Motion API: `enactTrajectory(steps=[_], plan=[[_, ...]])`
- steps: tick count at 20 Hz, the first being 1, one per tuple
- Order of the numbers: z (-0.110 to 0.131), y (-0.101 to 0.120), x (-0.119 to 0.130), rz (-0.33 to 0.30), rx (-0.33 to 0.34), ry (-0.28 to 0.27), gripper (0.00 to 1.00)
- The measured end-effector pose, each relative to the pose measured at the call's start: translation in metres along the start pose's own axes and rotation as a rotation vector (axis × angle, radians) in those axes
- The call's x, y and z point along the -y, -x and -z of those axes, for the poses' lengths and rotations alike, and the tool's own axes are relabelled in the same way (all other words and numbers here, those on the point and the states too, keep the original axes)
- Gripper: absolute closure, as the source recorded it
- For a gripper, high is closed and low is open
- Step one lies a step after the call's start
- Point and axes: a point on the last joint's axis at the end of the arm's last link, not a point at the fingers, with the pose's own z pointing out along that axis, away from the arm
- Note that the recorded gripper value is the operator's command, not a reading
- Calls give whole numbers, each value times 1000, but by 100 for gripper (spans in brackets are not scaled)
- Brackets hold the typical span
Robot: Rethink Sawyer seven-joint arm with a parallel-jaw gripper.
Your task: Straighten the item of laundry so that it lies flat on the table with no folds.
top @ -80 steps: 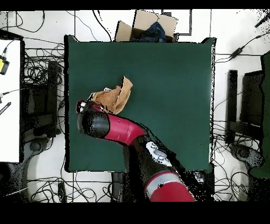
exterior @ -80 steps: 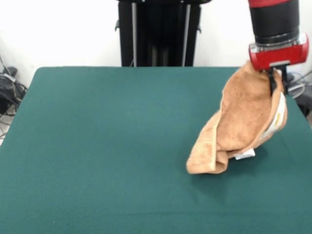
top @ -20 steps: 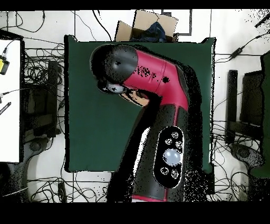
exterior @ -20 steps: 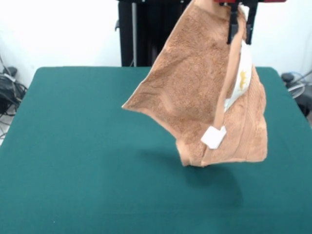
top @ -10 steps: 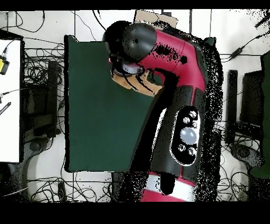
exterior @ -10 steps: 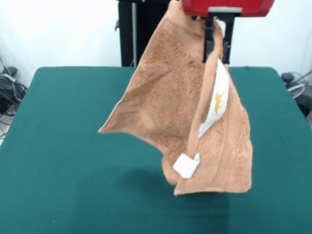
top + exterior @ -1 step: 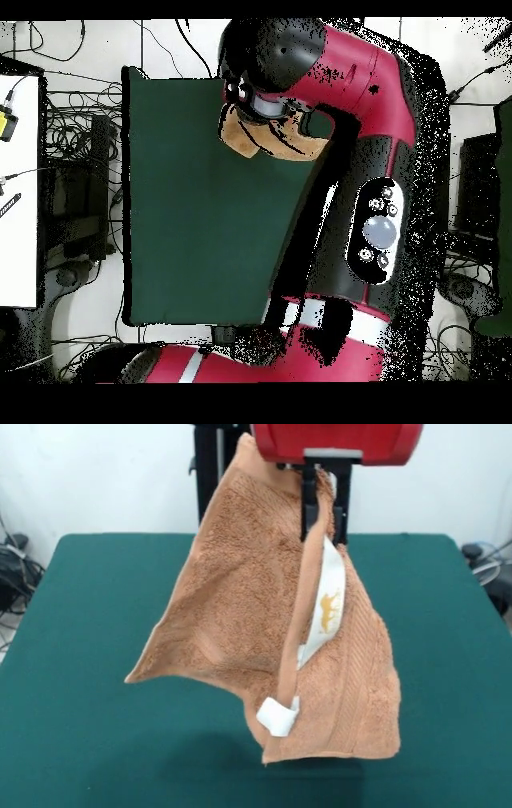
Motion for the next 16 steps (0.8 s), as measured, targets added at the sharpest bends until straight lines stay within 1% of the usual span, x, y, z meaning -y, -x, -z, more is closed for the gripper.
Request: enactTrajectory(steps=[2,7,10,11,13,15,16], plan=[[4,0,1,-1,5,-2,100],[29,-1,3,10,41,-26,100],[42,-2,4,10,59,-30,100],[52,-2,6,8,73,-31,100],[59,-1,8,7,88,-33,100],[75,3,12,1,153,-39,100],[78,4,14,0,173,-41,100]])
